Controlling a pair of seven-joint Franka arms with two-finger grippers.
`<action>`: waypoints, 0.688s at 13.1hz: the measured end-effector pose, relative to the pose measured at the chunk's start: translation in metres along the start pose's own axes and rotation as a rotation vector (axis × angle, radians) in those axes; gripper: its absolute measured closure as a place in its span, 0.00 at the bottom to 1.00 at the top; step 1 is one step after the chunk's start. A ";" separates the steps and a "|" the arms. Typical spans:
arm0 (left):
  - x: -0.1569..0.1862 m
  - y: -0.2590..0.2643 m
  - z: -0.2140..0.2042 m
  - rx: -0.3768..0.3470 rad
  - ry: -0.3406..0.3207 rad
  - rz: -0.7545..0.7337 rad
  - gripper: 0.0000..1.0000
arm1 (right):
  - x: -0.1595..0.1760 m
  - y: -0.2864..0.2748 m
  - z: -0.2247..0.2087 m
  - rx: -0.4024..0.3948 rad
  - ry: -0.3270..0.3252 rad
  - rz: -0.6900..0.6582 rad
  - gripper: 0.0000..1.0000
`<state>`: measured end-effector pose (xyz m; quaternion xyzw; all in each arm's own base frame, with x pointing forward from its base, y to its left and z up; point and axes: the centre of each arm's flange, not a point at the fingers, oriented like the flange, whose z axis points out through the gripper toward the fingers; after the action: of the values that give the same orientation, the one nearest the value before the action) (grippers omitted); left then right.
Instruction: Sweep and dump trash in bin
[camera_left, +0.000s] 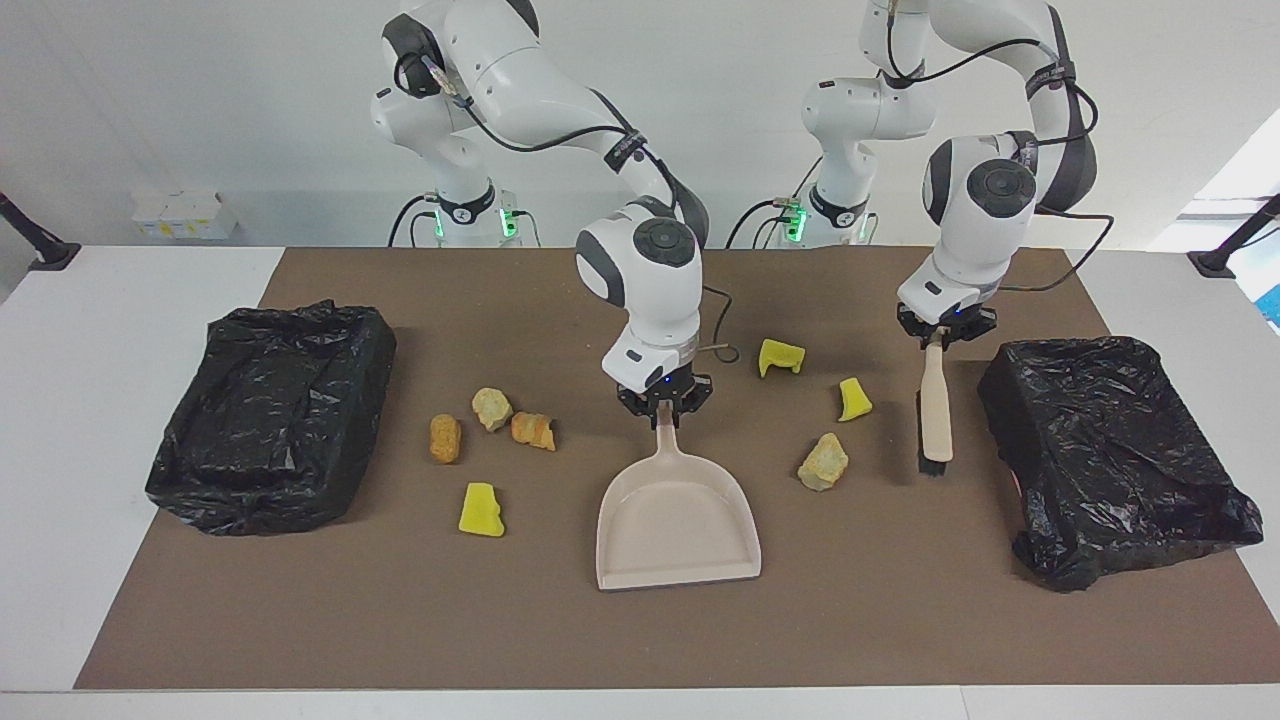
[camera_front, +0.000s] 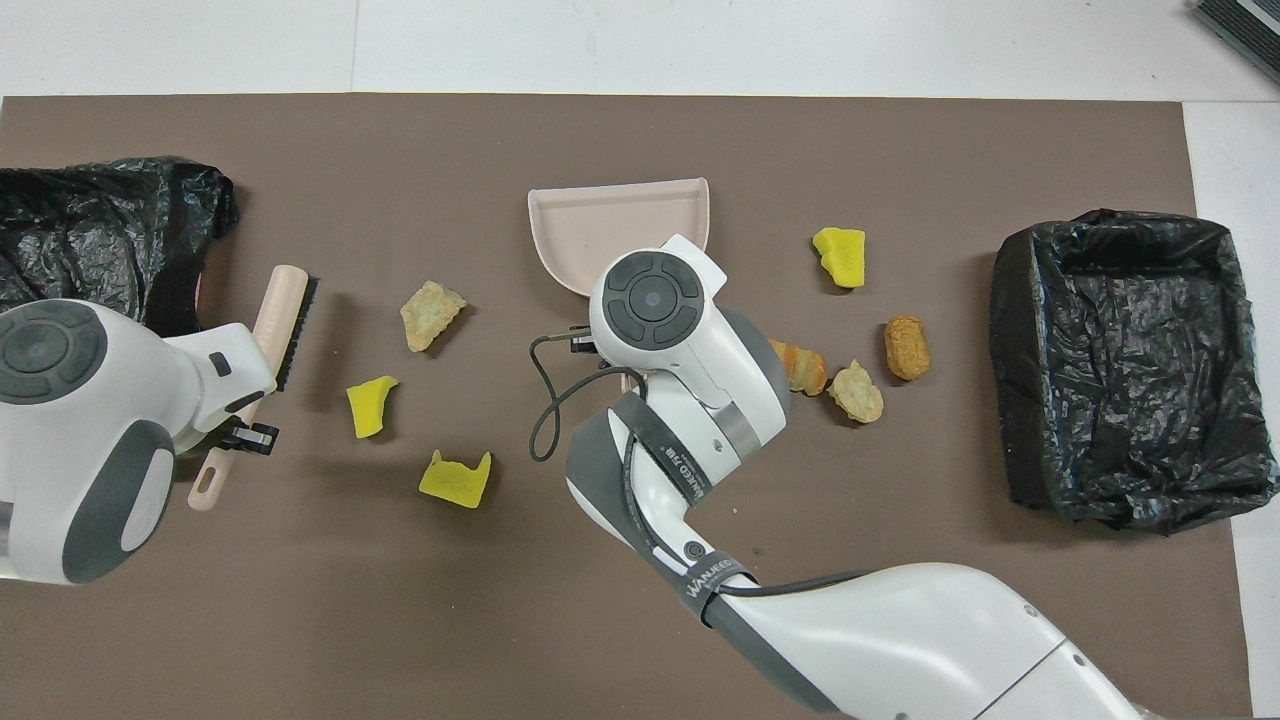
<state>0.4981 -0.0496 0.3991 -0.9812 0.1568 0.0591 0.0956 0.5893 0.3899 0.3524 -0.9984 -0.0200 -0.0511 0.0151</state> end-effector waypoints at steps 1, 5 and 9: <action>0.000 0.001 0.005 -0.002 -0.010 0.004 0.73 | 0.000 0.000 0.000 0.000 0.000 0.000 0.69; -0.005 0.008 0.020 -0.007 -0.041 0.023 0.73 | 0.002 0.007 -0.009 -0.009 -0.004 -0.011 0.69; -0.009 0.016 0.030 -0.009 -0.064 0.040 0.73 | -0.012 0.021 -0.036 -0.056 -0.084 -0.262 0.69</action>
<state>0.4816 -0.0560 0.3686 -0.9759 0.1732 0.0931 0.0949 0.5750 0.3674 0.3868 -0.9885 -0.1492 -0.0111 -0.0203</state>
